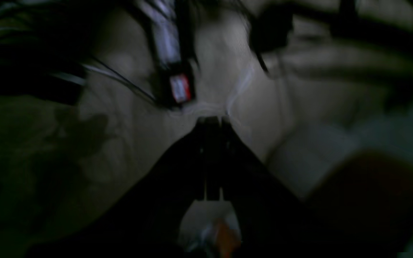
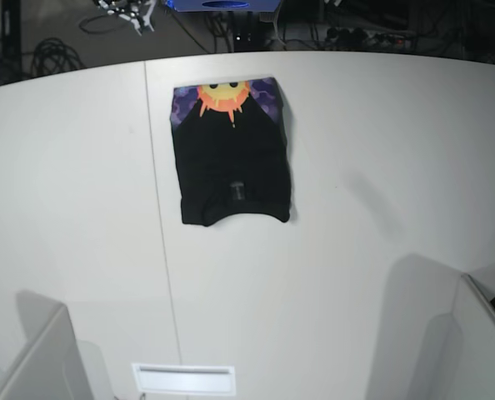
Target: Fold the T-shirt properly
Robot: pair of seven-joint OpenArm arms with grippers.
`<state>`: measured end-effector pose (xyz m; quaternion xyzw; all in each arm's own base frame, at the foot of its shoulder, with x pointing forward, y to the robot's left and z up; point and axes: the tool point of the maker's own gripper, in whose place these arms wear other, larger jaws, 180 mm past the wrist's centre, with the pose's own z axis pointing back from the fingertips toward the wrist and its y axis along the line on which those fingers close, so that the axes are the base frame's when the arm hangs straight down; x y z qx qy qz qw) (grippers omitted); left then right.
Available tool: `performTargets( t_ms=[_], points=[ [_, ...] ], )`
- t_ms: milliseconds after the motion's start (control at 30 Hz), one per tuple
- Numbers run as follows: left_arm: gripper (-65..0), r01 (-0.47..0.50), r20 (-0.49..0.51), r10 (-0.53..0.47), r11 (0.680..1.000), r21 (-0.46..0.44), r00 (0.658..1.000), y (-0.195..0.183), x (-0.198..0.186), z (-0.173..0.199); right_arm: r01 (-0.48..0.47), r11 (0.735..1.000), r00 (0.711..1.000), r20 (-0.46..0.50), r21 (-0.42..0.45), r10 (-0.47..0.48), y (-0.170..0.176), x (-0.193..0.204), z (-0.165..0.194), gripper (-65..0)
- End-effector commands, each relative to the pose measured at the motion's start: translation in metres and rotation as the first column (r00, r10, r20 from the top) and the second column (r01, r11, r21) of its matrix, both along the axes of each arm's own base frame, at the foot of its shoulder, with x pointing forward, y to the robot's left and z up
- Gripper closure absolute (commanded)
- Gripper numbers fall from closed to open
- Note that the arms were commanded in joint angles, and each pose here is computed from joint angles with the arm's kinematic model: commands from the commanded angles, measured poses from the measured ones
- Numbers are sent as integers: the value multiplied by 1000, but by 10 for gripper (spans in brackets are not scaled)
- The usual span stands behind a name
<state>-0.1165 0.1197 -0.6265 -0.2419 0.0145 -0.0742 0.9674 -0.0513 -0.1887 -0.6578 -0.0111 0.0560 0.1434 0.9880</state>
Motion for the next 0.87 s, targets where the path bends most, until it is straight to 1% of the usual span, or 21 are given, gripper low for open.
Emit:
performTargets(
  t_ms=[0, 67, 100, 167, 300, 367, 400, 567, 700, 833],
  points=[
    [0, 24, 27, -25, 999, 46, 999, 12, 3, -3, -4, 999, 1000, -1, -40, 4, -12, -7, 1, 0],
    [0, 61, 87, -72, 991, 117, 994, 23, 18, -10, -4, 997, 999, 35, -79, 7, -20, -1, 1, 0],
    [0, 78, 105, -92, 989, 130, 990, 22, 24, -12, -4, 996, 999, 38, -84, 7, -20, 0, 1, 0],
    [0, 82, 129, -97, 990, 119, 987, 14, 32, -13, -4, 996, 999, 38, -84, 7, -20, -1, 2, 0],
    [0, 77, 141, -94, 989, 123, 986, 14, 36, -13, -2, 997, 999, 41, -82, 6, -19, 0, 1, 0],
    [0, 73, 143, -91, 990, 123, 986, 14, 37, -13, -1, 997, 998, 59, -81, 5, -18, 4, 1, 0],
    [0, 66, 149, -85, 990, 125, 985, 15, 38, -13, 0, 998, 997, 73, -69, 5, -11, 6, 0, 0],
    [0, 0, 267, -27, 995, 99, 963, 15, 56, -7, 2, 999, 994, 110, -40, 3, 2, 11, -1, 0],
    [0, 8, 254, -34, 995, 104, 967, 15, 55, -8, -3, 1000, 992, 129, -14, 5, 13, 4, -1, 0],
    [0, 8, 260, -35, 995, 104, 965, 15, 58, -9, -6, 1000, 984, 180, 3, 6, 15, 8, 0, 0]
  ],
)
